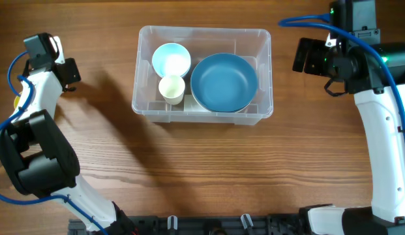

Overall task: Pack container
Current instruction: 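Carry the pink cup into the bin and drop it into the cream cup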

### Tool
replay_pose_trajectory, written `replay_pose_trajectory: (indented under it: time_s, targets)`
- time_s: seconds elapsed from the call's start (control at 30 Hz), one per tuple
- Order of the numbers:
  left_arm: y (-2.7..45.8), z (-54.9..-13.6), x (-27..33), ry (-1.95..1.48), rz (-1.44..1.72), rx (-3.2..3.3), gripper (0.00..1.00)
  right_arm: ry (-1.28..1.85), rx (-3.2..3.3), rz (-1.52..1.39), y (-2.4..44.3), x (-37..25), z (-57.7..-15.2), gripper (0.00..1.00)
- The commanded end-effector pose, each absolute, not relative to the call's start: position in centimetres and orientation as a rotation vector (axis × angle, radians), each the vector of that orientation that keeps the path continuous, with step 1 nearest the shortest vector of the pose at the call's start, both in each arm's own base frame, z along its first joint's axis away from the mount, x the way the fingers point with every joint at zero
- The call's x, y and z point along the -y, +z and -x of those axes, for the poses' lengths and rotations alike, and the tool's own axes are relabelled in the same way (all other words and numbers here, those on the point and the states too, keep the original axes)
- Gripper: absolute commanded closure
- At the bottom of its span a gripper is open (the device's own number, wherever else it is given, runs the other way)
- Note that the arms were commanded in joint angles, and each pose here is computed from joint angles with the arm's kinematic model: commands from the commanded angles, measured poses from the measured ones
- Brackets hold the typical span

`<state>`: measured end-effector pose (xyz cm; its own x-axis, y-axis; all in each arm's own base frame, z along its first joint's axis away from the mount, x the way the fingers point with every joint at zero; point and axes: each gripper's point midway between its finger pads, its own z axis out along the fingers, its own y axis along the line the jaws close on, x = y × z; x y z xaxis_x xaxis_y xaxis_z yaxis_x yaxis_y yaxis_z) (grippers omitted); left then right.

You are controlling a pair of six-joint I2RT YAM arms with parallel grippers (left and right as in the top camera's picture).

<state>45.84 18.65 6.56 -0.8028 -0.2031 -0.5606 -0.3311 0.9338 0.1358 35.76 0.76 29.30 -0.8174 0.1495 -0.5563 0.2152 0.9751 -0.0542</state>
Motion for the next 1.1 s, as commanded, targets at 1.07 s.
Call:
replay_pose_trajectory:
  time_s: [1.07]
  targets:
    - [20.1,-34.5,17.4,-0.102,-0.419,-2.545,0.96,-0.141,-2.536,-0.251,29.6,-0.9,-35.7,0.00]
